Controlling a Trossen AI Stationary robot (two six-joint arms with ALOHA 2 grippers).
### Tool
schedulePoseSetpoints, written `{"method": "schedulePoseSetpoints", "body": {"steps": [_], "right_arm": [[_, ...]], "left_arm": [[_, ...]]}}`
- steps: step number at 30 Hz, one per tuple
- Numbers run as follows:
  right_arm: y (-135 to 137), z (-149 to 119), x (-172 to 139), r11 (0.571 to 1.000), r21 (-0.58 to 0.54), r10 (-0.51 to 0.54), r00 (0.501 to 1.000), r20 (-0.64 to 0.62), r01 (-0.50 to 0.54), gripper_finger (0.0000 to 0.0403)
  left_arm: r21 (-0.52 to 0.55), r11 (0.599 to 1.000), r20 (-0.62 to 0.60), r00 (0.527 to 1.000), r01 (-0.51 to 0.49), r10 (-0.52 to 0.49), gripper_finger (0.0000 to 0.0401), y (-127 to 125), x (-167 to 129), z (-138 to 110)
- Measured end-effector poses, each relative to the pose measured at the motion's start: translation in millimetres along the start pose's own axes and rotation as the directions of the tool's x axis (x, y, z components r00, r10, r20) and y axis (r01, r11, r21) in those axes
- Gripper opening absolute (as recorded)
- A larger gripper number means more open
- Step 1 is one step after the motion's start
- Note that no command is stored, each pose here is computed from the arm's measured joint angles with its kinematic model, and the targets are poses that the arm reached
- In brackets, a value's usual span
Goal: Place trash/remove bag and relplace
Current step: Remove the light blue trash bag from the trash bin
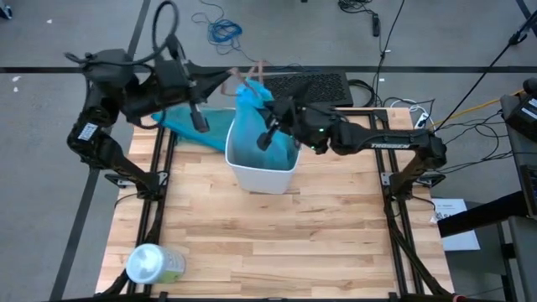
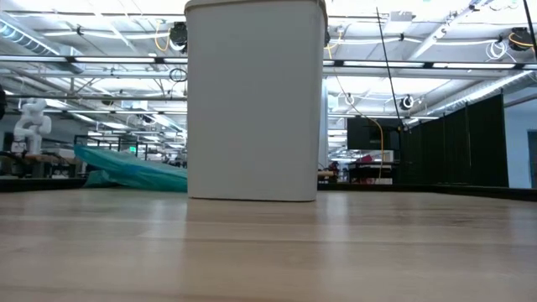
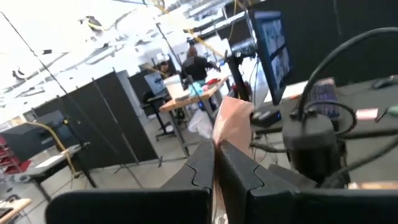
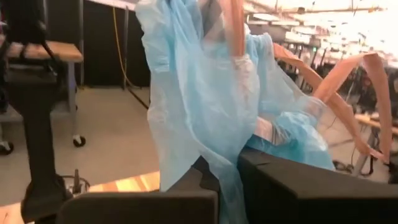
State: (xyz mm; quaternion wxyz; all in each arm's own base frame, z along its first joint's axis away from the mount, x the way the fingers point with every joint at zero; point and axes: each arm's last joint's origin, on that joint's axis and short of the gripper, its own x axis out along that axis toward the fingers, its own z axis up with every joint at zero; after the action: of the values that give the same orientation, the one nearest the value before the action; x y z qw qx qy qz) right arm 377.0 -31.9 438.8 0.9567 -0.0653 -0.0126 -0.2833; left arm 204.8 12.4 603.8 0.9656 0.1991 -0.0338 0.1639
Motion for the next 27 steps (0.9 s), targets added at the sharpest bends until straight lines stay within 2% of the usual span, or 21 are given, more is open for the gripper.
{"method": "schedulePoseSetpoints", "body": {"steps": [6, 16, 22, 27], "right_arm": [[-13.5, 30.9, -21.1, 1.000, -0.014, -0.017, 0.992, 0.128, 0.019, 0.0000], [-46.5, 77.1, -58.8, 0.994, -0.023, -0.089, 0.940, 0.329, 0.103, 0.0000], [-58.1, 92.4, -74.5, 0.988, -0.041, -0.120, 0.908, 0.403, 0.149, 0.0000], [-66.0, 98.6, -82.2, 0.985, -0.038, -0.136, 0.896, 0.422, 0.168, 0.0000]], "left_arm": [[-0.010, 1.000, 0.025, 0.999, 0.022, -0.022, 0.0020, 0.8, -14.6, 6.0], [-0.021, 0.998, -0.020, 0.998, 0.059, -0.059, 0.0020, -2.8, -20.2, 3.0], [0.006, 0.999, -0.110, 0.993, 0.033, -0.032, 0.0020, -7.0, -13.9, -5.4], [0.011, 0.999, -0.100, 0.994, 0.049, -0.048, 0.0039, -8.8, -10.7, -5.4]]}}
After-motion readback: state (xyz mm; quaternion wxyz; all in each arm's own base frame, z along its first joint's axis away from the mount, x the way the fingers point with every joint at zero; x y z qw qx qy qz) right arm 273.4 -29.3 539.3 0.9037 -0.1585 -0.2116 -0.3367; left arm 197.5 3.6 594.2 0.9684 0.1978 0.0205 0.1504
